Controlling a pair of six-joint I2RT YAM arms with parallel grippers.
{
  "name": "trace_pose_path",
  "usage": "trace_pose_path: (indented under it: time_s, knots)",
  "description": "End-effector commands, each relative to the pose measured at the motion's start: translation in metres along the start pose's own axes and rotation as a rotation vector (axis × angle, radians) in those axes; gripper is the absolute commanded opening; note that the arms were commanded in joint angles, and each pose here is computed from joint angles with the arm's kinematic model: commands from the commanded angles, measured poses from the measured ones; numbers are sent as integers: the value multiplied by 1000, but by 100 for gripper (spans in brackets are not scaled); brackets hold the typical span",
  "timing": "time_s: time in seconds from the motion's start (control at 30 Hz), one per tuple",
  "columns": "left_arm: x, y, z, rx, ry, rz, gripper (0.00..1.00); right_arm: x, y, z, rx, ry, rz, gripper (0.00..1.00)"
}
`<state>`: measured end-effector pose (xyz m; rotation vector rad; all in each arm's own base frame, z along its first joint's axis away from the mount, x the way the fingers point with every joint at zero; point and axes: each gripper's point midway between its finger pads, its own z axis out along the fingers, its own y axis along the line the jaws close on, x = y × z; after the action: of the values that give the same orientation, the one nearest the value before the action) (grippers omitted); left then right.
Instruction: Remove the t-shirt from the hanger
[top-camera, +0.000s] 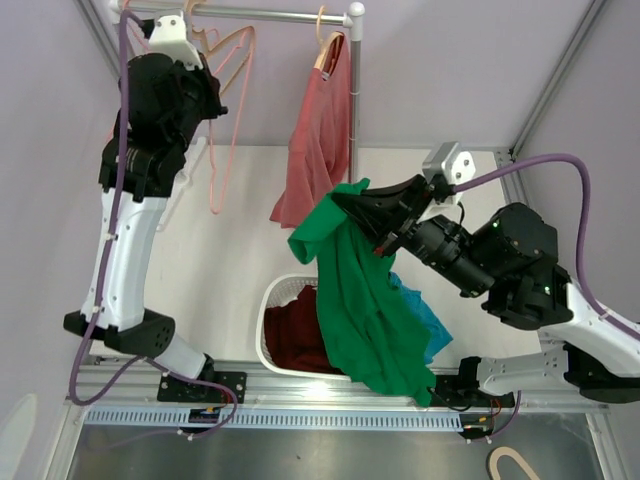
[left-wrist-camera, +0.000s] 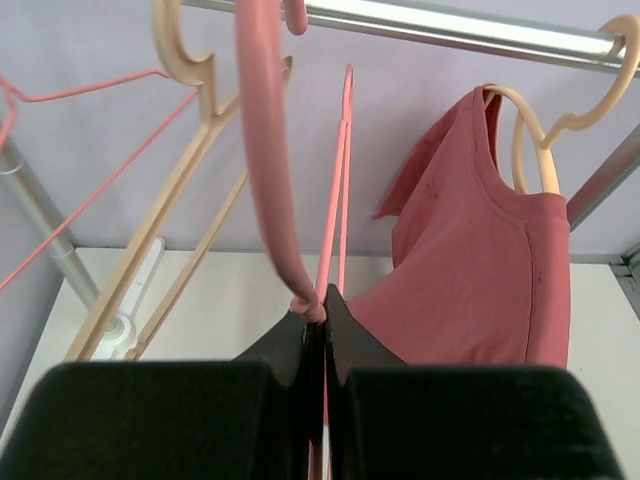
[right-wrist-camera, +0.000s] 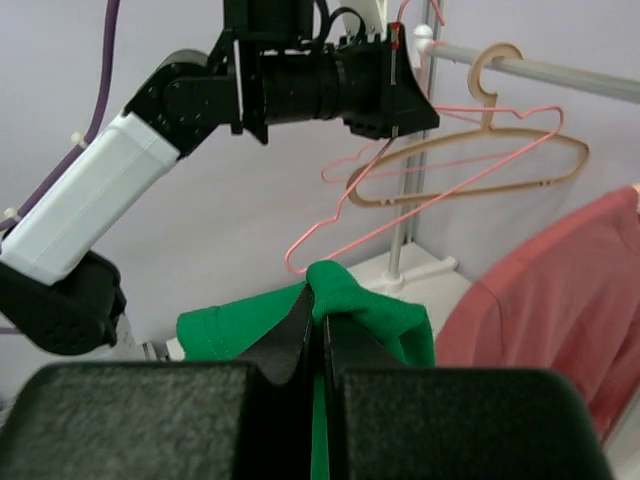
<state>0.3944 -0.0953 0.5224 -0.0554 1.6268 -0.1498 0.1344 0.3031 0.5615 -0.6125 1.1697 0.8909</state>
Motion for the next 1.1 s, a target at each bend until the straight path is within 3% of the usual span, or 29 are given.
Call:
trace_pose_path:
  time_s: [0.0, 0.27, 0.47, 0.57, 0.6, 0.7, 0.73, 0.9, 1.07]
  knots:
    - [-2, -16, 11, 113, 18, 23, 1, -48, -16, -26, 45, -117, 80, 0]
    - [12, -18, 28, 107, 55, 11, 1, -131, -31, -33, 79, -287, -20, 0]
    - [13, -14, 34, 136, 60, 15, 1, -93, -28, -18, 77, -213, 4, 0]
    - [17, -7, 44, 137, 66, 16, 1, -9, -18, -3, 63, -52, 101, 0]
    - [16, -2, 50, 132, 64, 14, 1, 42, -14, -1, 42, 49, 117, 0]
    - [12, -5, 56, 193, 65, 4, 1, 119, -2, -6, 26, 218, 263, 0]
    - [19, -5, 65, 198, 84, 6, 1, 165, 6, -16, 11, 324, 287, 0]
    - [16, -6, 73, 249, 72, 23, 1, 260, 33, -69, 20, 578, 496, 0]
    - [18, -4, 83, 286, 69, 8, 1, 356, 28, -133, 200, 990, 478, 0]
